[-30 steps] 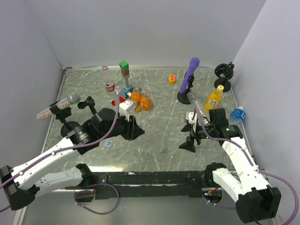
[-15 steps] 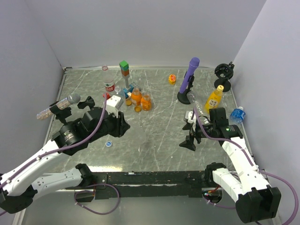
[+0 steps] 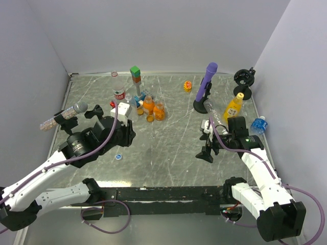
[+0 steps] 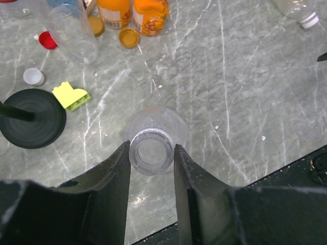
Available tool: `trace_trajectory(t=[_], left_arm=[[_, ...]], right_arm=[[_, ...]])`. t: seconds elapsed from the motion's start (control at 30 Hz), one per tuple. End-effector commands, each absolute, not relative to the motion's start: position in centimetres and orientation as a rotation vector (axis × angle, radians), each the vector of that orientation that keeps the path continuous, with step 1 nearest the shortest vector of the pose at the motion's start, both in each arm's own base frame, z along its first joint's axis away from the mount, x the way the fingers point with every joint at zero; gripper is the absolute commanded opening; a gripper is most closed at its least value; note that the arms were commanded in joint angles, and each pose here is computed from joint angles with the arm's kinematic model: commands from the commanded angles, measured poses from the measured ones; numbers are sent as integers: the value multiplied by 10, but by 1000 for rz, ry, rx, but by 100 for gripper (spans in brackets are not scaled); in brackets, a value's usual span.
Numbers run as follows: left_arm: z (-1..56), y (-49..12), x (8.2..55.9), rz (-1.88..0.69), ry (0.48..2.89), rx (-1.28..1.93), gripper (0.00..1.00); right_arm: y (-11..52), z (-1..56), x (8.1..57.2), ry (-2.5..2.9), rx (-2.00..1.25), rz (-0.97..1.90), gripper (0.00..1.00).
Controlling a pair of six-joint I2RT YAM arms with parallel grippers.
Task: Unscrew the bottle caps
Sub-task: Place the plastic bottle at the center of the board.
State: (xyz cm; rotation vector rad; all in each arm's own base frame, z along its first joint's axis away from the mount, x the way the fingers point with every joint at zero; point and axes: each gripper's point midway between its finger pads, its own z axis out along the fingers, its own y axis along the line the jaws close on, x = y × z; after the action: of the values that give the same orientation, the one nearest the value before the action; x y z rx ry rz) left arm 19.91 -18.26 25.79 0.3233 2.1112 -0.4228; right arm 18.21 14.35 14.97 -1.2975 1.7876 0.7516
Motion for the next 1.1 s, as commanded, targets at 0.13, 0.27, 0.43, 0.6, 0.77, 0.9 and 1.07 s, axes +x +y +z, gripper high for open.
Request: trace_trajectory(t=[0.13,0.27,0.43,0.6,0.77,0.9,1.07], left_arm=[[275,-177,213,-362,2052,273,1],[274,-179,217,-345,2051,272,1],[267,-178,224,-308,2054,257,1],[252,-173,229,-258,2097,247,1],[234,-162,224,-193,2155,253,1],[230,-150,220,-145,2175,250,1],[222,-138,220,-92,2200,249,2]], right_arm=[[142,149,190,1776,-1301,716,99],[141,149,190,1775,-1302,696,99],[141,148,190,1772,-1301,692,100],[140,148,190,1777,-1303,685,99],[139,147,190,1775,-1305,679,100],[139,146,191,1780,-1306,683,99],[139,146,191,1779,-1303,676,100]])
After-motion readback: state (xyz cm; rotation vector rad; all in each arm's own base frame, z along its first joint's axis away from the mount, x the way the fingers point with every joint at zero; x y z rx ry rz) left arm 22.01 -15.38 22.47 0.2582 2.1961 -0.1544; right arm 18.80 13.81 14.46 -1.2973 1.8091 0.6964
